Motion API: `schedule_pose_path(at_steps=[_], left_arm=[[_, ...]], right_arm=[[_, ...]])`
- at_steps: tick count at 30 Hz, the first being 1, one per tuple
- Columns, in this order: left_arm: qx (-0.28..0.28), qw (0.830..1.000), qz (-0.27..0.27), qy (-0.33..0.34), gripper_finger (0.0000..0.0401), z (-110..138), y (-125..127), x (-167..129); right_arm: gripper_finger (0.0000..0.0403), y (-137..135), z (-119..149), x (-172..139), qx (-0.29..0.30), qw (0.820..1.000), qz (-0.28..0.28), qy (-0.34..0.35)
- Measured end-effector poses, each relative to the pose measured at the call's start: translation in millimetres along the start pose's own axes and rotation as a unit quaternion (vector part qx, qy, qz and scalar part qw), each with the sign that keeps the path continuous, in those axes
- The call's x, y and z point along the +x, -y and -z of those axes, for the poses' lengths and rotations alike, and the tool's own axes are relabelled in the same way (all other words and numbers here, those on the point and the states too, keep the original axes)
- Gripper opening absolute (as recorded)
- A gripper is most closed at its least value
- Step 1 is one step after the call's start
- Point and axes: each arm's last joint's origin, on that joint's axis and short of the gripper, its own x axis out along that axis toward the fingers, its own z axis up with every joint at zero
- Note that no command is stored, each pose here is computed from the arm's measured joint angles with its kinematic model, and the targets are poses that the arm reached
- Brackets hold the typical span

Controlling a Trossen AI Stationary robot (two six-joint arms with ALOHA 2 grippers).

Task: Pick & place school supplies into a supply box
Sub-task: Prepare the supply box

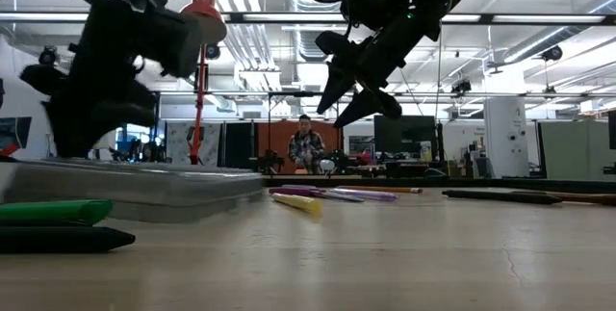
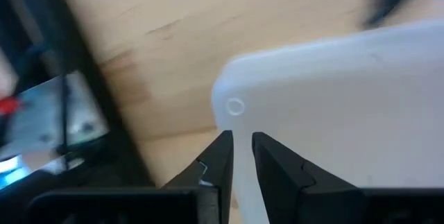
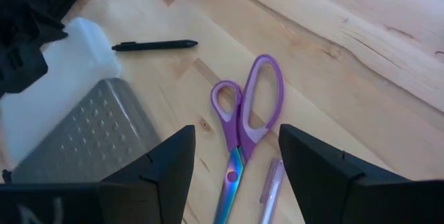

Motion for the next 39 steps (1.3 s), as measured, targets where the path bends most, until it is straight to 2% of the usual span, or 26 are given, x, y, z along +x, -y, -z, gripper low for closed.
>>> schedule_pose_path(at_steps=[2, 5, 8, 12, 16, 18, 23, 29, 32, 35, 39], left_arm=[[0.007, 1.000, 0.015, 0.007, 0.0049, -1, 3, -1], [0.007, 0.997, 0.077, 0.031, 0.0049, -6, 16, -8], [0.007, 0.993, 0.106, 0.045, 0.0049, -8, 22, -12], [0.029, 0.979, 0.182, 0.091, 0.0049, -16, 38, -22], [0.071, 0.954, 0.257, 0.140, 0.0049, -22, 53, -32], [0.085, 0.946, 0.268, 0.158, 0.0049, -24, 55, -35], [0.079, 0.945, 0.252, 0.192, 0.0049, -22, 47, -49], [0.109, 0.950, 0.254, 0.144, 0.0049, 8, 37, -68], [0.141, 0.951, 0.247, 0.118, 0.0049, 23, 37, -64], [0.175, 0.946, 0.263, 0.075, 0.0049, 37, 39, -62], [0.202, 0.935, 0.287, 0.059, 0.0049, 59, 45, -67]], right_arm=[[0.0201, 0, 0, 0, 0.000, 1.000, 0.000, 0.000], [0.0201, 0, 0, 0, 0.000, 1.000, 0.000, 0.000], [0.0201, 0, 0, 0, 0.000, 1.000, 0.000, 0.000], [0.0201, 0, 0, 0, -0.003, 1.000, 0.000, 0.000], [0.0201, 0, 0, 0, -0.010, 1.000, -0.002, -0.002], [0.0201, 0, 1, 0, -0.014, 1.000, -0.005, -0.006], [0.0201, 0, 3, 0, -0.023, 0.999, -0.023, -0.029], [0.0201, 0, 7, 0, -0.026, 0.997, -0.039, -0.060], [0.0201, 0, 7, 0, -0.026, 0.997, -0.039, -0.060], [0.0201, 0, 7, 0, -0.020, 0.997, -0.041, -0.064], [0.0201, -3, 10, 0, -0.013, 0.996, -0.053, -0.076]])
